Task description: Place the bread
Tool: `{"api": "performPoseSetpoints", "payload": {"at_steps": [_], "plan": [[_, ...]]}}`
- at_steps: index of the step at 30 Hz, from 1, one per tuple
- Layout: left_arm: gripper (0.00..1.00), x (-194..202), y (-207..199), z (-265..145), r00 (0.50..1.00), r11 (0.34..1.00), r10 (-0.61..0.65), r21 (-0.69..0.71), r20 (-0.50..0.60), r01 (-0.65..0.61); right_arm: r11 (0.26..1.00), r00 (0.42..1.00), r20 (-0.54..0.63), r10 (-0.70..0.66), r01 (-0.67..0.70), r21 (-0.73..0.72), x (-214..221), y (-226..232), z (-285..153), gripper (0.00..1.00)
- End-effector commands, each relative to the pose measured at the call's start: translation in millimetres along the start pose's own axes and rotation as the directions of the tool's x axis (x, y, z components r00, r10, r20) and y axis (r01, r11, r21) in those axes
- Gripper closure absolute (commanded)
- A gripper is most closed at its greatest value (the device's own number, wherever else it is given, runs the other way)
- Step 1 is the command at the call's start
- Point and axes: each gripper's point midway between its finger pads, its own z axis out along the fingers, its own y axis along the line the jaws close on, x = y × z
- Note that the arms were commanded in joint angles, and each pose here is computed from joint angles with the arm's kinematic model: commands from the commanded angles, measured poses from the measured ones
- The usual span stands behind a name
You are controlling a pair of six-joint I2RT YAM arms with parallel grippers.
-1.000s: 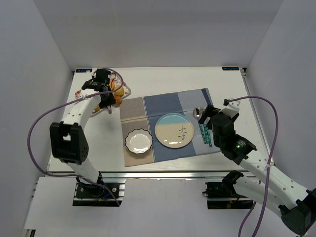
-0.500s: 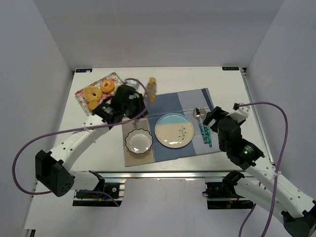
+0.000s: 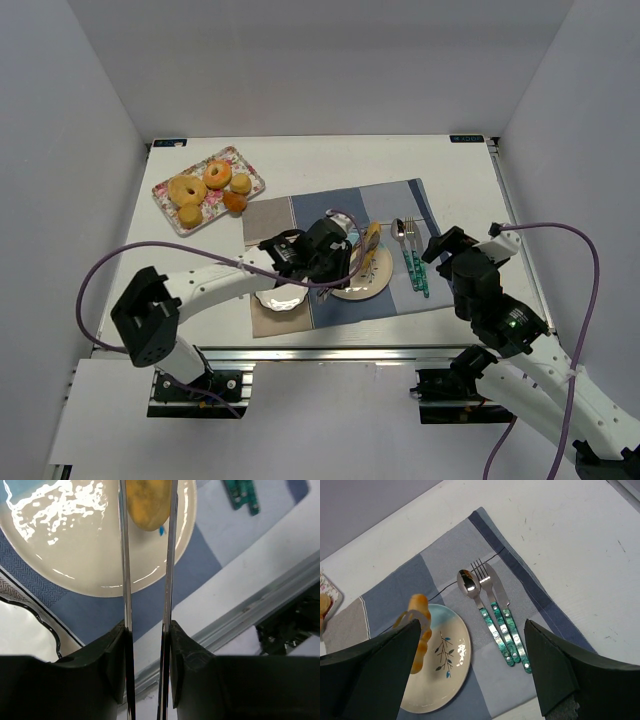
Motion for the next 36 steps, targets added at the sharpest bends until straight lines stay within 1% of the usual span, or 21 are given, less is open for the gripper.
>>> {"api": "performPoseSetpoints", "payload": {"at_steps": [1,3,4,11,12,15,18,22,24,26,27,30,33,36], "plan": [[0.81,-17,-8,1,0.999,1.0,-0.017,-0.02,0.049,0.018,0.999,1.0,0.022,0.022,-0.023,0.041,-3,-8,0,0.11],[0.81,-13,-6,5,0.999,0.999,-0.023,-0.042,0.038,0.024,0.999,1.0,0.021,0.02,-0.021,0.044,-2,-9,1,0.11],[0.79,-12,-7,6,0.999,0.999,-0.025,-0.045,0.035,0.026,0.999,1.0,0.019,0.019,-0.02,0.044,-1,-10,1,0.11],[0.58,-10,-11,0,0.999,0.998,-0.013,-0.066,0.051,0.017,0.999,1.0,0.021,0.014,-0.015,0.052,0,-12,1,0.11],[0.57,-10,-12,-1,0.999,0.998,-0.011,-0.067,0.05,0.014,0.999,1.0,0.021,0.014,-0.015,0.052,0,-12,1,0.11],[0.54,-7,-12,-2,0.999,0.998,-0.004,-0.07,0.043,0.007,0.998,1.0,0.025,0.015,-0.016,0.057,0,-13,1,0.11],[0.55,-4,-12,-3,0.999,0.997,-0.003,-0.075,0.032,0.005,0.998,1.0,0.026,0.016,-0.017,0.058,0,-13,1,0.11],[0.55,13,-12,-7,1.0,0.997,0.004,-0.079,-0.014,-0.005,0.998,1.0,0.025,0.015,-0.016,0.059,0,-14,1,0.11],[0.54,20,-7,-10,1.0,0.994,0.007,-0.113,-0.03,-0.01,0.998,1.0,0.025,0.018,-0.019,0.058,1,-14,1,0.11],[0.52,22,-4,-13,1.0,0.992,0.007,-0.124,-0.026,-0.011,0.998,1.0,0.026,0.016,-0.018,0.061,2,-15,1,0.11],[0.48,23,-3,-14,1.0,0.992,0.008,-0.125,-0.03,-0.011,0.998,1.0,0.026,0.016,-0.017,0.063,2,-15,2,0.11],[0.43,22,-4,-16,1.0,0.993,0.009,-0.114,-0.019,-0.011,0.998,1.0,0.025,0.016,-0.017,0.063,2,-15,2,0.11],[0.41,18,-2,-18,1.0,0.991,0.015,-0.129,0.0,-0.015,0.998,1.0,0.028,0.015,-0.016,0.063,2,-15,2,0.11],[0.41,12,-3,-21,1.0,0.991,0.014,-0.133,0.016,-0.012,0.998,0.999,0.029,0.015,-0.017,0.063,2,-16,2,0.11]]}}
